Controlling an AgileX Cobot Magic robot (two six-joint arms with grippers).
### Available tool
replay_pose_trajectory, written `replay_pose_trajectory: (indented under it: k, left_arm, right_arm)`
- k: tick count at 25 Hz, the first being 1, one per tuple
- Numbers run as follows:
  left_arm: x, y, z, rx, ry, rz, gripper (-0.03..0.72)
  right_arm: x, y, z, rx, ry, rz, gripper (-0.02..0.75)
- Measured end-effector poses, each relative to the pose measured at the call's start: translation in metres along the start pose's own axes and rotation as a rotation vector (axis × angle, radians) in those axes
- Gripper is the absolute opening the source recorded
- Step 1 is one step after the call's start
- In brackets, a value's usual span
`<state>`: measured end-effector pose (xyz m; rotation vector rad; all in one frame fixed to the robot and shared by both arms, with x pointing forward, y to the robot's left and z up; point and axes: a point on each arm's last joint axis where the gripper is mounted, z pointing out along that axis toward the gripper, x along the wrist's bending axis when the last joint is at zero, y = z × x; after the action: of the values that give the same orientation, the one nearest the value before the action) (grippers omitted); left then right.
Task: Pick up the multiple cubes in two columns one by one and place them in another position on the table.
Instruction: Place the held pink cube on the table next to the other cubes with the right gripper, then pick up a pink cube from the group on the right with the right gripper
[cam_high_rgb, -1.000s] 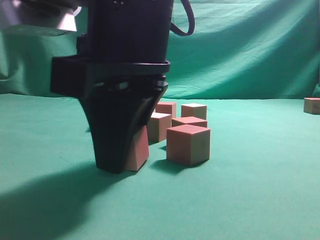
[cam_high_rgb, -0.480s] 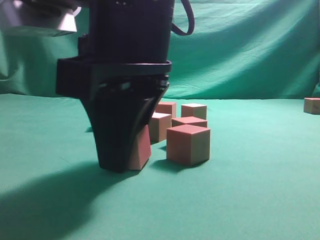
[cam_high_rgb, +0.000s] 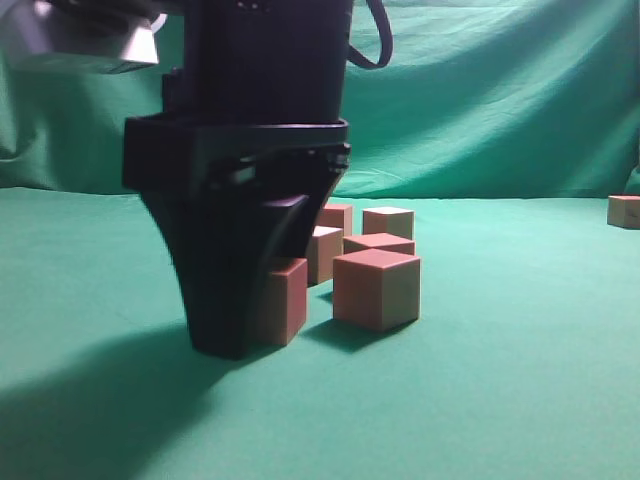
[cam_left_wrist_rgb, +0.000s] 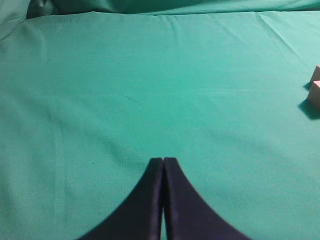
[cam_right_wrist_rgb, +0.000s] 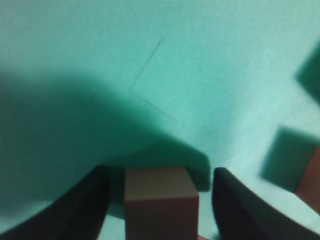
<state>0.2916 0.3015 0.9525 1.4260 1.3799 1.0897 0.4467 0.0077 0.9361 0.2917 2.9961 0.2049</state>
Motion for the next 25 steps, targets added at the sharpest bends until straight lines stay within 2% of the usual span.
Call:
replay_pose_trajectory:
  k: [3,7,8,10,15,17,19,20,23,25]
  left_arm:
    - [0.000,0.000,0.000,0.000,0.000,0.000,0.000]
    - [0.000,0.000,0.000,0.000,0.000,0.000,0.000]
    - [0.000,0.000,0.000,0.000,0.000,0.000,0.000]
    - [0.000,0.000,0.000,0.000,0.000,0.000,0.000]
    - [0.000,0.000,0.000,0.000,0.000,0.000,0.000]
    - [0.000,0.000,0.000,0.000,0.000,0.000,0.000]
    - [0.000,0.000,0.000,0.000,0.000,0.000,0.000]
    - [0.000,0.000,0.000,0.000,0.000,0.000,0.000]
    - [0.000,0.000,0.000,0.000,0.000,0.000,0.000]
    - [0.000,0.000,0.000,0.000,0.000,0.000,0.000]
  right_arm:
    - [0.000,0.000,-0.001,-0.005,0.003,0.005,0.587]
    - [0.000,0.001,-0.016,-0.042,-0.009,0.009,0.587]
    - [-0.001,0.001,-0.023,-0.061,-0.017,0.010,0.627]
    - [-0.001,0.000,-0.040,-0.088,-0.029,0.012,0.613]
    - [-0.004,-0.004,-0.103,-0.173,-0.065,0.103,0.613]
    - [-0.006,-0.009,-0.133,-0.220,-0.112,0.160,0.613]
    - [-0.011,-0.021,-0.161,-0.261,-0.199,0.239,0.613]
    - [-0.016,-0.030,-0.173,-0.273,-0.238,0.299,0.572]
    - [-0.040,-0.061,-0.197,-0.250,-0.363,0.494,0.562]
    - [-0.062,-0.086,-0.203,-0.193,-0.416,0.633,0.562]
